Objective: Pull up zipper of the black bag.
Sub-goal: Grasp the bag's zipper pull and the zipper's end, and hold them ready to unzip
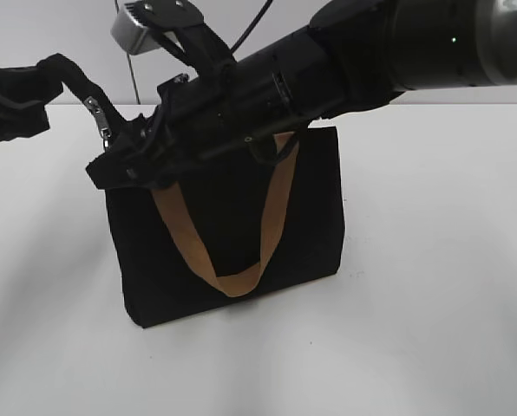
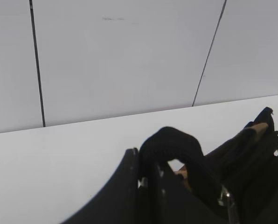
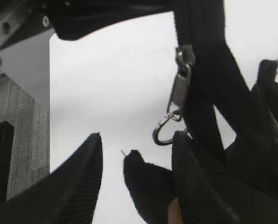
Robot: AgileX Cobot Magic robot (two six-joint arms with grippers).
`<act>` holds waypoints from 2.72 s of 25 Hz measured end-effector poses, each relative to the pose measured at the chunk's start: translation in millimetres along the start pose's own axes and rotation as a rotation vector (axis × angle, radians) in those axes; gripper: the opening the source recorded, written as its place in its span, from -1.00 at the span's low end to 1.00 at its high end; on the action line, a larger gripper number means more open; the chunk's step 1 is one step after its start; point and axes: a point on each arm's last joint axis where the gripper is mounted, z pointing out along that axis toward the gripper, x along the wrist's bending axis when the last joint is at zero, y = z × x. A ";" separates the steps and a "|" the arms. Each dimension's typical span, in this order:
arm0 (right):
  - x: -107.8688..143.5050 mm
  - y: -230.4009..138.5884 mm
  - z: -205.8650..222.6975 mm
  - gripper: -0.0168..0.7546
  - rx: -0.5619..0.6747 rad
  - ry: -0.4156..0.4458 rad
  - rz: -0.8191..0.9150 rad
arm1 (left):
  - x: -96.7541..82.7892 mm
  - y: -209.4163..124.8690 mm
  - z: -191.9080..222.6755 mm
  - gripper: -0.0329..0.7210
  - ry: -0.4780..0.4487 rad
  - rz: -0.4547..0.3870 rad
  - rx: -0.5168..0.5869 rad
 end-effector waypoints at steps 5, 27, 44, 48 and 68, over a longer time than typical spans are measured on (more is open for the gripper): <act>-6.8 -0.9 2.8 0.03 -0.003 -0.058 0.006 | 0.0 0.0 0.0 -0.87 0.000 0.000 0.000; -10.0 6.4 3.5 -0.61 -0.051 -0.080 0.162 | 0.0 0.0 0.0 -0.87 0.000 0.000 0.000; -0.9 10.6 -9.1 -0.96 0.017 -0.075 0.125 | 6.1 -27.6 -4.5 -0.87 0.067 0.002 0.322; -1.2 9.3 -9.4 -0.96 0.033 -0.081 0.112 | 7.4 -34.5 -7.2 -0.87 0.083 0.005 0.404; -64.6 -8.4 -73.4 -0.96 0.074 -0.069 0.309 | 9.2 -42.7 -11.5 -0.87 0.107 -0.003 0.510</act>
